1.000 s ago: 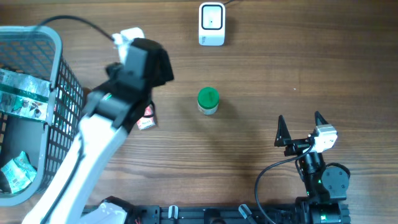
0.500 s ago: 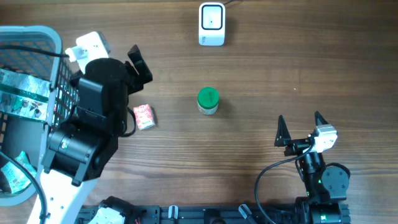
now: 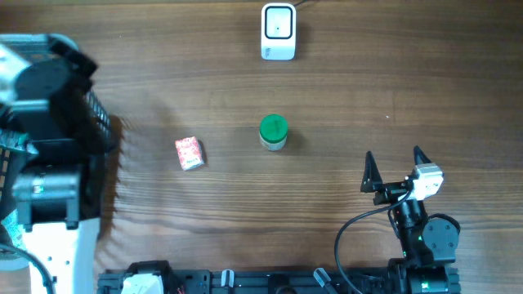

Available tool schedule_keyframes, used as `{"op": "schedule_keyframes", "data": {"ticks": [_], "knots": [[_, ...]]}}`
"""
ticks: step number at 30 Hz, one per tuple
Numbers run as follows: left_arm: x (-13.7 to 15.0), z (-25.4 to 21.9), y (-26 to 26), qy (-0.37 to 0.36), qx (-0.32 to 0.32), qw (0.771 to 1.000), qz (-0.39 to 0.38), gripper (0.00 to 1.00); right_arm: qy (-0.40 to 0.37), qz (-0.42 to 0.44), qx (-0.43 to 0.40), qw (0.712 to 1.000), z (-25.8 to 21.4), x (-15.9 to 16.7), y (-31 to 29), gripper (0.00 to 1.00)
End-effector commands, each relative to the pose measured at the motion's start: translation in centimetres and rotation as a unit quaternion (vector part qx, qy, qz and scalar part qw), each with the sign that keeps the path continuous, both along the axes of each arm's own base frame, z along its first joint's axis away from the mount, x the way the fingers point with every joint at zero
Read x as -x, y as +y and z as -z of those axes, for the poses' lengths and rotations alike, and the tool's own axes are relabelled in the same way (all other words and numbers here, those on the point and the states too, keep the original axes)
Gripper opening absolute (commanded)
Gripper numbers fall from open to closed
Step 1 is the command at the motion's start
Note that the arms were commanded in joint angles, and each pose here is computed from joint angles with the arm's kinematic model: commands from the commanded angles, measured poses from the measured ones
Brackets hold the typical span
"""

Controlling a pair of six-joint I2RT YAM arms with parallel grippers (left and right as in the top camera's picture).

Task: Scan the item barcode
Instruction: 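Open the left gripper and return it to the basket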

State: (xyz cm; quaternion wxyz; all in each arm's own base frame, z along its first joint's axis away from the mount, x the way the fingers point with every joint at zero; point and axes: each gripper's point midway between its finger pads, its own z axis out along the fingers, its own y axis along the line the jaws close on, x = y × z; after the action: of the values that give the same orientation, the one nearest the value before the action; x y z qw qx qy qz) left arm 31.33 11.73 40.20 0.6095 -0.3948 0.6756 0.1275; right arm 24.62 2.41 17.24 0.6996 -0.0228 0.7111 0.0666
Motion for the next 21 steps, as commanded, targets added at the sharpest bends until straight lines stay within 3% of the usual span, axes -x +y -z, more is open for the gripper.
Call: {"op": "schedule_keyframes", "data": {"ticks": [1,7,12,17,21], "knots": [[2.4,2.8,5.7,-0.035,0.119,0.988,-0.090,1.00,-0.003,-0.006,0.004,1.000,-0.1,0.0,0.2,1.00],[3.8,10.8,10.4,0.032,0.268,0.953,-0.139,1.00,-0.003,-0.005,0.004,1.000,-0.1,0.0,0.2,1.00],[6.4,18.1,13.3,0.060,0.402,0.879,-0.250,1.00,-0.003,-0.006,0.004,1.000,-0.1,0.0,0.2,1.00],[8.0,23.0,13.4,0.132,0.445,0.835,-0.296,1.00,-0.003,-0.006,0.004,1.000,-0.1,0.0,0.2,1.00],[8.7,26.0,12.8,0.100,0.496,0.780,-0.370,1.00,-0.003,-0.005,0.004,1.000,-0.1,0.0,0.2,1.00]]}}
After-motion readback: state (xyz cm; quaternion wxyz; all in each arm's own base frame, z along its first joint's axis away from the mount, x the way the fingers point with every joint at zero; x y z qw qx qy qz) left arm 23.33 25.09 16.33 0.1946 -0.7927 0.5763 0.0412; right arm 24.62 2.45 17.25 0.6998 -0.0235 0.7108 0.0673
